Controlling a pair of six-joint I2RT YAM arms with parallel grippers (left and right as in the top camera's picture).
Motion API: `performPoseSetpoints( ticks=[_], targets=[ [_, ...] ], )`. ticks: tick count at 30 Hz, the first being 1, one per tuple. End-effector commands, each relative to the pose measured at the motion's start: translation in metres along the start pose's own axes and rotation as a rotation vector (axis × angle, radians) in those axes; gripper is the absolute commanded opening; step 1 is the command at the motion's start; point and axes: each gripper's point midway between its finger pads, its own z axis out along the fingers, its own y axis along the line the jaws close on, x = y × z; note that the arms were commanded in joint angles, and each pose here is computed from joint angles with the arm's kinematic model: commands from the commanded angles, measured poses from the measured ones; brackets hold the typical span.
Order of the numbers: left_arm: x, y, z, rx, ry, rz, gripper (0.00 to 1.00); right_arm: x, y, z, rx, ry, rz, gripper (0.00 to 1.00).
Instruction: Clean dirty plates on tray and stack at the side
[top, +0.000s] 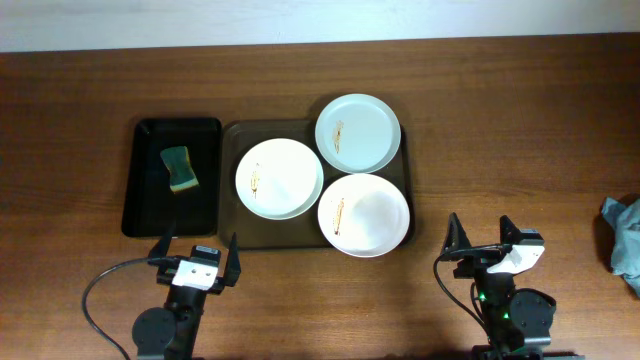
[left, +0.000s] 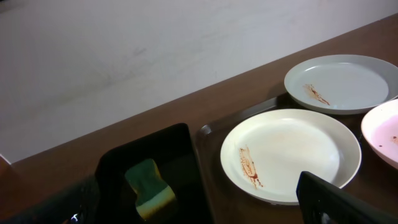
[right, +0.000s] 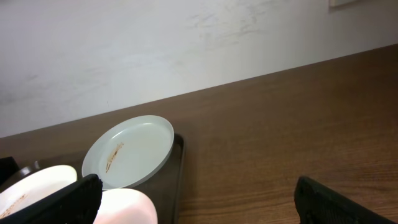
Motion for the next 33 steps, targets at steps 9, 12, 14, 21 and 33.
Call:
performPoseSetpoints(
  ticks=[9, 12, 14, 21, 33],
  targets=[
    [0.0015, 0.0002, 0.0001, -0.005, -0.001, 0.012, 0.99, 0.0031, 0.0026, 0.0002, -0.015, 0.006, 0.004, 0.98],
    [0.0015, 0.0002, 0.0001, -0.005, -0.001, 0.012, 0.99, 0.0031, 0.0026, 0.0002, -0.015, 0.006, 0.004, 0.98],
    [0.0015, 0.0002, 0.0001, -0.005, -0.001, 0.012, 0.99, 0.0031, 0.0026, 0.0002, -0.015, 0.006, 0.004, 0.98],
    [0.0017, 0.0002, 0.0001, -0.005, -0.001, 0.012, 0.99, 0.0031, 0.0026, 0.0002, -0.015, 0.006, 0.004, 0.98],
    [0.0015, 0.0002, 0.0001, -0.005, -0.001, 0.012, 0.99, 0.0024, 0.0001, 0.0002, 0.000, 0.002, 0.004, 0.98]
  ],
)
